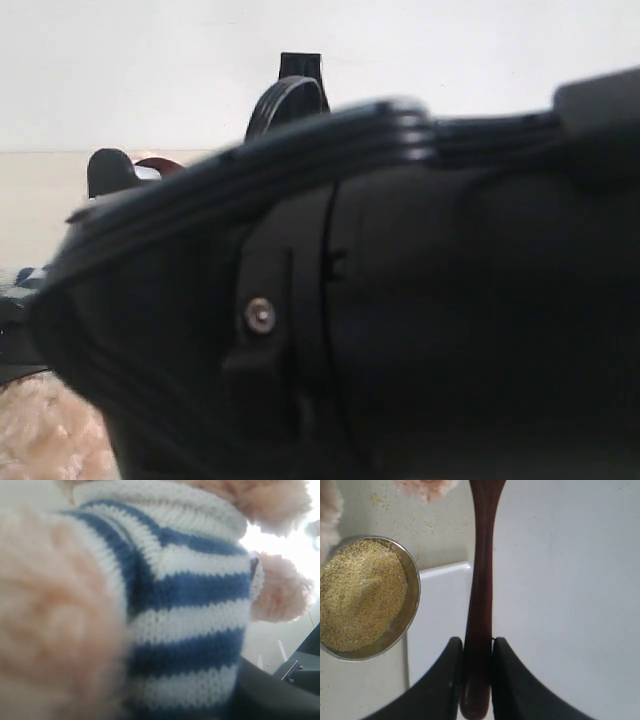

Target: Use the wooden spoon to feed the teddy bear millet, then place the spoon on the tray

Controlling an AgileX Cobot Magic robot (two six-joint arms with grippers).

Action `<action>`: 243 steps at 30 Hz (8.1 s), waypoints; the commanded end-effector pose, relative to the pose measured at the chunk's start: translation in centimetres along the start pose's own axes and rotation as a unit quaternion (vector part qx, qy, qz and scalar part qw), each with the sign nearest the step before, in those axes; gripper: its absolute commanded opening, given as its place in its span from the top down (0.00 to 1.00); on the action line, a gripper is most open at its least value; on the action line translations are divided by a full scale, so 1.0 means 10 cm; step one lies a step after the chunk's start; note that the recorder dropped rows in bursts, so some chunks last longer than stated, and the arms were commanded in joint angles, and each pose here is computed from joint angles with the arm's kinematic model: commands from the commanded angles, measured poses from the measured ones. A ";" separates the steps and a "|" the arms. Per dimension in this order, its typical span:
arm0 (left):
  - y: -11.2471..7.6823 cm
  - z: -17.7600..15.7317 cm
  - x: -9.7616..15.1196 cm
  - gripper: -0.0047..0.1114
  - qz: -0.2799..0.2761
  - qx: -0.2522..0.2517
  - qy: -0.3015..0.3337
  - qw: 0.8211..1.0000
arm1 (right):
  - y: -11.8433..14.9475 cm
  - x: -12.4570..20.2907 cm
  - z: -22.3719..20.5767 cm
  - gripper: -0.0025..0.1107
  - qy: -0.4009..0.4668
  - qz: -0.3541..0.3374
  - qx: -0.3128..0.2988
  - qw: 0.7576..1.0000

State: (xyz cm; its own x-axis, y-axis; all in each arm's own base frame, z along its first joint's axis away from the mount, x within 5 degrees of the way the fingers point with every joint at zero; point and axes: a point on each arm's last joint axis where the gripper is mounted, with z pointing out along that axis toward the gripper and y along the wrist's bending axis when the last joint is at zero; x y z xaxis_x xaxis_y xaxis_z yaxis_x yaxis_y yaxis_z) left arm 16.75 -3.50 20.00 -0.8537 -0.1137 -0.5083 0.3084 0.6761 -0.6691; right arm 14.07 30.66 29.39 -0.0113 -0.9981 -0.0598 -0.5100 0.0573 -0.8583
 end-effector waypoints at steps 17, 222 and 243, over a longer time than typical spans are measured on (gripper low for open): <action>-0.01 0.00 0.00 0.92 -0.004 0.010 -0.005 1.000 | -0.34 1.11 0.56 0.98 0.172 0.182 -0.211 0.945; -0.02 0.00 0.00 0.92 0.001 0.011 -0.004 1.000 | -0.28 1.22 0.40 0.98 0.093 0.314 -0.407 0.853; -0.02 0.00 0.00 0.92 0.001 0.011 -0.004 1.000 | -0.48 0.88 -0.05 0.98 0.025 0.264 -0.412 0.872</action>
State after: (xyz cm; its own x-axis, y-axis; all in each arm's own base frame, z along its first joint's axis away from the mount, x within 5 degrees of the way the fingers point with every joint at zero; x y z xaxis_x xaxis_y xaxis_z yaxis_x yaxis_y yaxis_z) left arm 16.75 -3.50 20.00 -0.8507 -0.1073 -0.5145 0.3164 0.6772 -0.6644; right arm 16.02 21.25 32.65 -0.4688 -0.8328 -0.2942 -0.8632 0.5026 -0.0471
